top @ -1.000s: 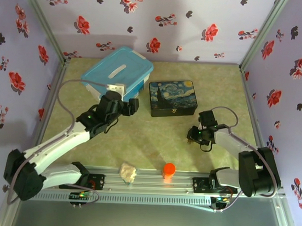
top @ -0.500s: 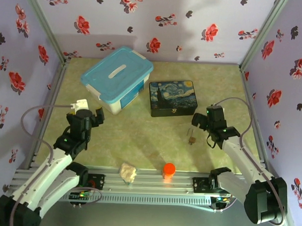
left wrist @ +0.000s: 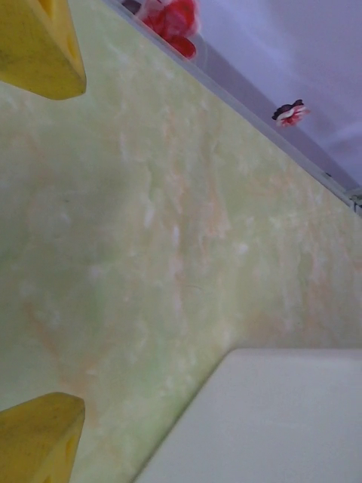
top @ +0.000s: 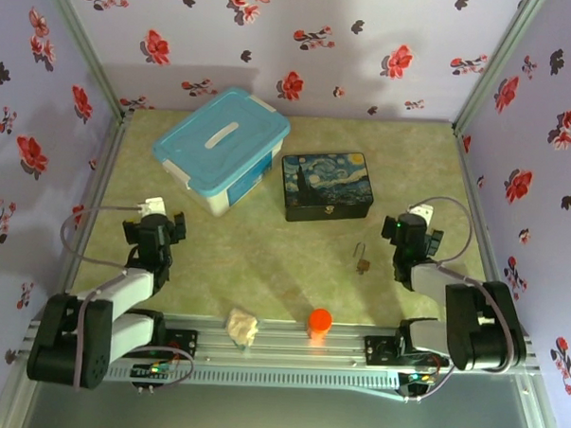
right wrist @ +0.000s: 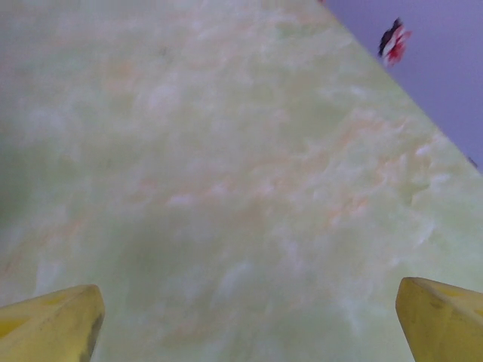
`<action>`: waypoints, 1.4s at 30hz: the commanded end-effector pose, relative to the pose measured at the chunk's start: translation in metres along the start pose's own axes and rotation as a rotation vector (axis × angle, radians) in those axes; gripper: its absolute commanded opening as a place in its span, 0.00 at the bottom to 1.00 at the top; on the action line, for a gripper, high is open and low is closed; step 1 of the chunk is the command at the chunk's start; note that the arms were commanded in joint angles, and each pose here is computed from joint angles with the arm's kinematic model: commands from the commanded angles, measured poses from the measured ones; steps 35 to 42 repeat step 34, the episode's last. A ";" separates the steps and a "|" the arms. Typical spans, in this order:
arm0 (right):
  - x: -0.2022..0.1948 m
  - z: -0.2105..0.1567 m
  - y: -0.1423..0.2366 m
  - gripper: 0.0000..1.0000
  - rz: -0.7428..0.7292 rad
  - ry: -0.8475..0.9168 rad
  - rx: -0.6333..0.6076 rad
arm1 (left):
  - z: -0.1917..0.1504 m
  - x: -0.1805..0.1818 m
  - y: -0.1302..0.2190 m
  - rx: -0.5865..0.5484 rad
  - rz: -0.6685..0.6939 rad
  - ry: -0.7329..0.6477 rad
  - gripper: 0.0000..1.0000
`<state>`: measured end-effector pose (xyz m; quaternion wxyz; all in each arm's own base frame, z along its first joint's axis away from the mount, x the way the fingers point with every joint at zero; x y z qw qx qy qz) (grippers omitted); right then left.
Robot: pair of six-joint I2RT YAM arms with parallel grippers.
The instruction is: Unlock the padlock with the key
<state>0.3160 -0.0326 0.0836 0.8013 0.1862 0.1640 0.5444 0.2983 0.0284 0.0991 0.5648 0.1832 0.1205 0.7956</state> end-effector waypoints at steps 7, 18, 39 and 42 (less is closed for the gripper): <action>0.013 0.044 -0.020 0.99 0.110 -0.094 -0.218 | 0.053 -0.016 -0.031 -0.127 -0.102 0.060 1.00; 0.020 0.036 -0.038 0.99 0.102 -0.067 -0.150 | 0.029 -0.017 -0.050 -0.150 -0.094 0.050 1.00; 0.025 0.036 -0.040 0.99 0.141 -0.058 -0.141 | 0.037 -0.017 -0.063 -0.112 -0.066 0.045 1.00; 0.025 0.036 -0.040 0.99 0.141 -0.058 -0.141 | 0.037 -0.017 -0.063 -0.112 -0.066 0.045 1.00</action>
Point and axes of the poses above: each hand's point on the last joint's axis, 136 mm out from that joint toward the fingers, its own y axis back along the fingers, its own x axis along the line the jaws close on, z = x × y, the point moved 2 cm from there along y, back along the fingers, and after that the axes turned 1 degree about -y, right-handed, at the moved point
